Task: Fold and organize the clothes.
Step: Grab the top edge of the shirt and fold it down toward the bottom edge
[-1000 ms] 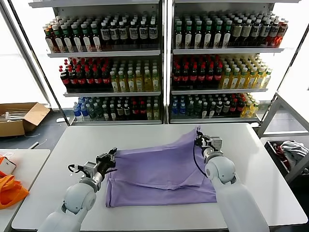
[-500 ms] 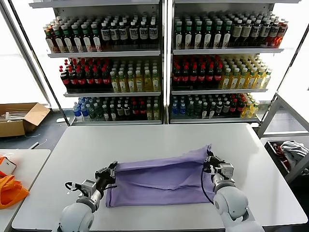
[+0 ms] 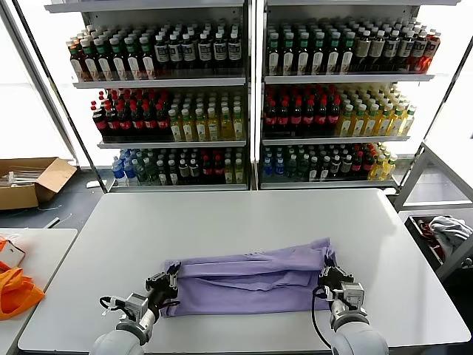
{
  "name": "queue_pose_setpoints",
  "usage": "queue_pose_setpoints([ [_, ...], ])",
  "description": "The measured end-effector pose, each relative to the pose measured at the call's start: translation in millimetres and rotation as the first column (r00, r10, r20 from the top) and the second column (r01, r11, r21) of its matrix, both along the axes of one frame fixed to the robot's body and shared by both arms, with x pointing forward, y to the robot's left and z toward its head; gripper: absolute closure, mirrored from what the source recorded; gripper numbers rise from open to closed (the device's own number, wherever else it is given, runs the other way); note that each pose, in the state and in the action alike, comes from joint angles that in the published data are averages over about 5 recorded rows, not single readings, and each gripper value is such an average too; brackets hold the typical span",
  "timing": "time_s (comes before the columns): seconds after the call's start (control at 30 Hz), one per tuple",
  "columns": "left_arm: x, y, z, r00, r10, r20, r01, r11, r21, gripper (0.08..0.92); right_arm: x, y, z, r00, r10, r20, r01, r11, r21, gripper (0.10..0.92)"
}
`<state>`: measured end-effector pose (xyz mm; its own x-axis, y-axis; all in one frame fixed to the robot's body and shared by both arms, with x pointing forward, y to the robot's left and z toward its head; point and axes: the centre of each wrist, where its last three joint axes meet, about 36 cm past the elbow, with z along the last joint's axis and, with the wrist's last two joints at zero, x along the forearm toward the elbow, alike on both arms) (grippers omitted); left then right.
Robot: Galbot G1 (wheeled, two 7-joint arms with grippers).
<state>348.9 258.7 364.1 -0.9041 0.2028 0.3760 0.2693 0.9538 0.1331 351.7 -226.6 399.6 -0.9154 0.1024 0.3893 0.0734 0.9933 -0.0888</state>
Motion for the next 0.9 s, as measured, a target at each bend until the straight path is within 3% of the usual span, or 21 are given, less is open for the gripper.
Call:
queue_pose_setpoints([
  [0.2,-3.8,-0.4,-4.0,0.9999,0.005,-0.011,-0.005,1.000,0.013,0.899,-10.5,3.6,-9.8,1.000,-0.013,-0.010,0.013,1.000,-0.022,0.915],
  [0.4,-10.2,-6.1,-1.2,0.9999,0.003,-0.016,-0.003,1.000,0.019,0.748,-16.6,6.5,-21.0,1.000,-0.025,-0.015,0.025,0.999,-0.042,0.893],
  [0.63,-19.8,-14.8,14.4,0.9995,0.030,0.013,-0.030,0.999,0.033,0.540,-22.5,3.0,-24.5,0.999,-0.035,0.008,0.035,0.997,-0.074,0.702],
  [0.9,-32.5,-22.9,35.6,0.9920,0.117,0.048,-0.117,0.993,0.014,0.314,-29.0,-9.9,5.7,0.992,-0.044,0.118,0.050,0.997,-0.054,0.477],
])
